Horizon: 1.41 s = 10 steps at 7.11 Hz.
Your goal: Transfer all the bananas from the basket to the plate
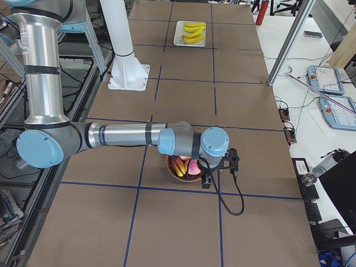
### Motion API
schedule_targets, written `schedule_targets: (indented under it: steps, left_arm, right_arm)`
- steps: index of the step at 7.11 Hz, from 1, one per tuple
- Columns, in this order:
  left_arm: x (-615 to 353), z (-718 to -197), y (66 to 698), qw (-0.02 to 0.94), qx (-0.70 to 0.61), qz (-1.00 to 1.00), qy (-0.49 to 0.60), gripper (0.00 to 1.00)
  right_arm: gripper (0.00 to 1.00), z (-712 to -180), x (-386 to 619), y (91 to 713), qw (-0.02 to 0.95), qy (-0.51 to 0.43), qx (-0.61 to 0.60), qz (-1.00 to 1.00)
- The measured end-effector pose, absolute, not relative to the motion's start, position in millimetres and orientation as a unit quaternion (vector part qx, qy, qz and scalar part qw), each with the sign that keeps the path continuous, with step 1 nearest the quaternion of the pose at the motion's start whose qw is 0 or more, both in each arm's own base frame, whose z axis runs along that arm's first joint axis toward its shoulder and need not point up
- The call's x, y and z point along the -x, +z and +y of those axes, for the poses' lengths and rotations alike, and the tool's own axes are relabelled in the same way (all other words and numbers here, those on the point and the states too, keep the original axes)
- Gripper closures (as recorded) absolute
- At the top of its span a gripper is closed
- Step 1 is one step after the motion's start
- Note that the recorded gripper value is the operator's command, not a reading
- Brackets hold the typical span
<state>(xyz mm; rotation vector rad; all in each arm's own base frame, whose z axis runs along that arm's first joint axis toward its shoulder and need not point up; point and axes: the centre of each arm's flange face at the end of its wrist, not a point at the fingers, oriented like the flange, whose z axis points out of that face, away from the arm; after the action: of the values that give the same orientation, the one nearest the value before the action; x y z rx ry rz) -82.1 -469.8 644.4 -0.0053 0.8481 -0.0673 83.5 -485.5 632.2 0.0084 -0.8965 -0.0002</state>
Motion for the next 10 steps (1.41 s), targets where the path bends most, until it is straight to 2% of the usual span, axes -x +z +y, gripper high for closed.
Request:
schedule_targets:
  steps: [3, 10]
  left_arm:
    - [82.2, -470.5, 639.8, 0.911, -0.002, 0.411, -0.031, 0.00]
    - [82.3, -470.7, 639.0, 0.911, -0.003, 0.410, -0.030, 0.00]
  right_arm:
    - [0.00, -461.0, -88.3, 655.0, 0.907, -0.002, -0.025, -0.421]
    - [0.00, -459.6, -91.8, 656.1, 0.907, 0.010, -0.033, -0.420]
